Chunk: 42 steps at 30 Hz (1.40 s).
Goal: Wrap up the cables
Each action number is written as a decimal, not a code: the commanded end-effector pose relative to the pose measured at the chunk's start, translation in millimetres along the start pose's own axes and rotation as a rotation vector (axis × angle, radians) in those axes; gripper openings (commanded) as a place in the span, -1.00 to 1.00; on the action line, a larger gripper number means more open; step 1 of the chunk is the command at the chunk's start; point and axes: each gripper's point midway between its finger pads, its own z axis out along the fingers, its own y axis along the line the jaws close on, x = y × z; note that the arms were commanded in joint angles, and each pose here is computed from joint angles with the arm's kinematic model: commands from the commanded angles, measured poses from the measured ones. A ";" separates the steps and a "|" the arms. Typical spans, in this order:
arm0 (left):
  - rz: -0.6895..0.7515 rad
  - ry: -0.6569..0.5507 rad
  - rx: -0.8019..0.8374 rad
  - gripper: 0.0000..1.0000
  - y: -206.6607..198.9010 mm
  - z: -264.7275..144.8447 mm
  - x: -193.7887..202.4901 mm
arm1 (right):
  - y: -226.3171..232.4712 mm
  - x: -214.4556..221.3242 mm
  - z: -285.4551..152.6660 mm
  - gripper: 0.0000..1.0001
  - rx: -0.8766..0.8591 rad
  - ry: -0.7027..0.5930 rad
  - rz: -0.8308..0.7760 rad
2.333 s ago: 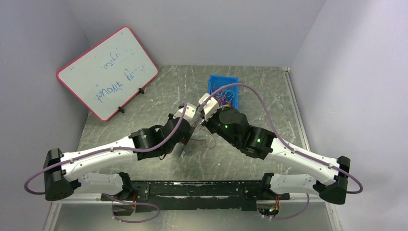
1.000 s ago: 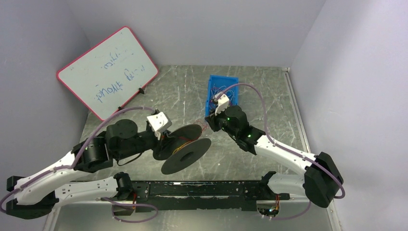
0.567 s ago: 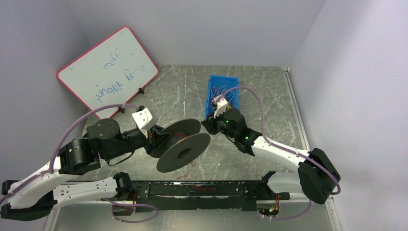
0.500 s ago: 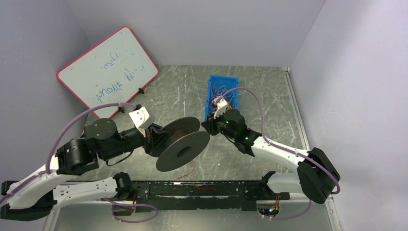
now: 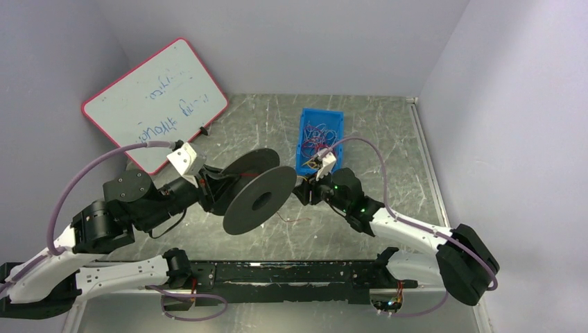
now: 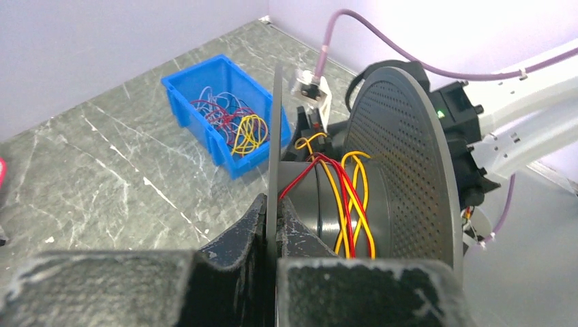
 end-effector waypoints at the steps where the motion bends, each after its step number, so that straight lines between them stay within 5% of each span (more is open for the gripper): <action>1: -0.062 -0.195 -0.052 -0.86 6.7 -5.3 -57.5 | 5.0 -11.3 -6.6 0.03 -0.027 -0.062 0.058; 20: -0.092 -0.237 -0.131 -0.86 10.8 25.1 -68.5 | 75.4 -14.5 -2.5 0.17 -0.429 -0.123 0.327; 31: -0.099 -0.264 -0.116 -0.86 6.3 31.5 -75.9 | 91.7 4.8 15.0 0.15 -0.457 -0.088 0.400; 36: -0.103 -0.275 -0.121 -0.86 6.9 32.4 -77.8 | 104.1 11.9 15.1 -0.17 -0.515 -0.081 0.449; 42: -0.130 -0.297 -0.219 -0.86 23.6 31.3 -78.7 | 108.8 25.8 12.5 -0.90 -0.535 -0.051 0.485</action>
